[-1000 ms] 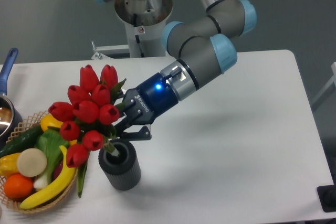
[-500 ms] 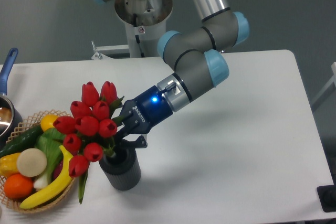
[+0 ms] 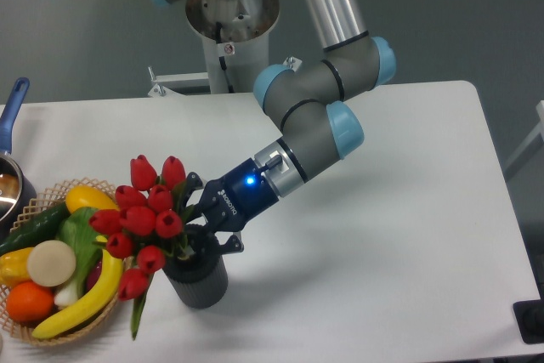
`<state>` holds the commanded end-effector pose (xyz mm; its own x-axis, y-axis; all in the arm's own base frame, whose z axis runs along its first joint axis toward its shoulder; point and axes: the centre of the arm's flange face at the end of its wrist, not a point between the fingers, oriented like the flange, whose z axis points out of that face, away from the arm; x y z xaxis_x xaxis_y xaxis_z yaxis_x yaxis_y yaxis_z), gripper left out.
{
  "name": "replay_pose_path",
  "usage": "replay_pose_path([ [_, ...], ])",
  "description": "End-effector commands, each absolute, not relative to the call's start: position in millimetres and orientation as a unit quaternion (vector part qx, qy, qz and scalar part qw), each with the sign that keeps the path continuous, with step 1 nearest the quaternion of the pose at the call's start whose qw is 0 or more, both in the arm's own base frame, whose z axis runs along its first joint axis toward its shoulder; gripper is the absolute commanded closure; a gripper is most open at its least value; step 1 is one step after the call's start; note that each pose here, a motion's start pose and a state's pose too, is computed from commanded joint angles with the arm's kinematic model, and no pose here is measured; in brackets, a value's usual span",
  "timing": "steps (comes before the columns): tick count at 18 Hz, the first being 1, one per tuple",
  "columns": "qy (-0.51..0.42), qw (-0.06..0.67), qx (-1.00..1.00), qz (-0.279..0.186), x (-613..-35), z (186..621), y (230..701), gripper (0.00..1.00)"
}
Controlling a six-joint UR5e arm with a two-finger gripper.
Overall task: Insert the flowers into the vase
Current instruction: 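Open the gripper to release the tulips in the vase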
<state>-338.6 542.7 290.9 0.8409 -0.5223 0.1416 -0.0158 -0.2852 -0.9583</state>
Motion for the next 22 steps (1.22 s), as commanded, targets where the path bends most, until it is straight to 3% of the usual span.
replay_pose_path([
  [4,0.168,0.569,-0.773,-0.223,-339,286,537,0.02],
  [22,0.11,0.582,-0.785,-0.181,-381,296,462,0.0],
])
